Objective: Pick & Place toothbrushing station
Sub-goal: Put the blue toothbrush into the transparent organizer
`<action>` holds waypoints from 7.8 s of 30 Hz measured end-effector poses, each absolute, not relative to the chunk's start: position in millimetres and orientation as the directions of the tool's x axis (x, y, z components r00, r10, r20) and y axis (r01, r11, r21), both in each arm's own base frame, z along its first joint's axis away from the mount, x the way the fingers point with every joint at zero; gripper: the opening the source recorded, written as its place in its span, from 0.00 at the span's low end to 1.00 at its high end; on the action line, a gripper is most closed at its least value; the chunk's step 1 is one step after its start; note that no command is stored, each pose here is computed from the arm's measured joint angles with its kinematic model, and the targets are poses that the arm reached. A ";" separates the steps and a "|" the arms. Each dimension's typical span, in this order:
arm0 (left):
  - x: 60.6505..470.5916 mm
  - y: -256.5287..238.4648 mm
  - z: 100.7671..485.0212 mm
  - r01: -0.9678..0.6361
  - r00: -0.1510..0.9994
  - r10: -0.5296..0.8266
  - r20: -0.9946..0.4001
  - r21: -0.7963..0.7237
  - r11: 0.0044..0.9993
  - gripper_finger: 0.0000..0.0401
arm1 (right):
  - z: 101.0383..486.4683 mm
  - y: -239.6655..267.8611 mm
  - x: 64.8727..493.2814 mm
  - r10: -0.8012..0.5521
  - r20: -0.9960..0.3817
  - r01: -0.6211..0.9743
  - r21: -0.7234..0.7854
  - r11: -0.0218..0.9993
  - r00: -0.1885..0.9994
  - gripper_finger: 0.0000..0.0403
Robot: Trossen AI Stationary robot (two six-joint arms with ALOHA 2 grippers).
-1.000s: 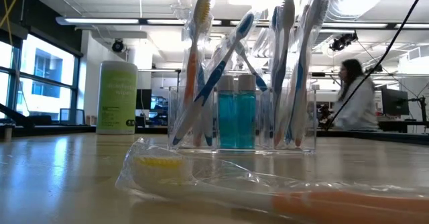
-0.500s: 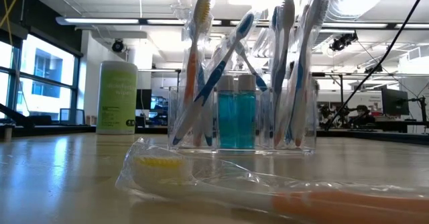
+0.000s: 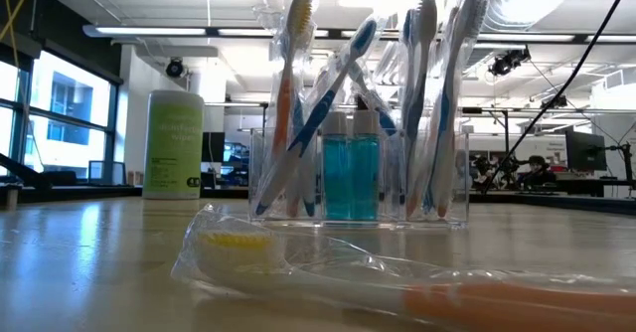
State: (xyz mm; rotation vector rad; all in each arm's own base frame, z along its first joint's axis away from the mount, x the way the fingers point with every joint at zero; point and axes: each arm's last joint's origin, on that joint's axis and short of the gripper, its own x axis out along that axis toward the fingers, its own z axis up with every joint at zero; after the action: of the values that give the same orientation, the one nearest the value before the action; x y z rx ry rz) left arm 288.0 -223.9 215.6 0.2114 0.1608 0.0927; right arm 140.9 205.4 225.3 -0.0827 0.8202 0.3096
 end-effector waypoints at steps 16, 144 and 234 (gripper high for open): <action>287.9 -223.7 214.8 -0.074 0.982 0.109 -0.156 0.217 0.973 0.30 | 145.2 228.6 150.0 0.105 -0.927 -0.312 -0.014 0.950 0.361 0.47; 344.2 -161.8 225.8 0.173 0.978 -0.205 0.028 -0.654 0.737 0.29 | 218.1 264.7 304.5 -0.127 -0.303 -0.323 -0.930 -0.178 0.944 0.04; 303.1 -218.4 227.8 0.074 0.997 -0.075 -0.016 -0.073 0.995 0.02 | 246.5 220.8 201.0 -0.531 -0.295 0.441 -0.322 0.838 0.794 0.41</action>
State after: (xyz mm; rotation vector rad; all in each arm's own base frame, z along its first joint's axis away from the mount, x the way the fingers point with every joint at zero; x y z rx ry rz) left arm 303.1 -218.4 227.8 -0.0720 0.0187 -0.0745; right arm 201.0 220.8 246.5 -0.2434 0.3878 -0.5279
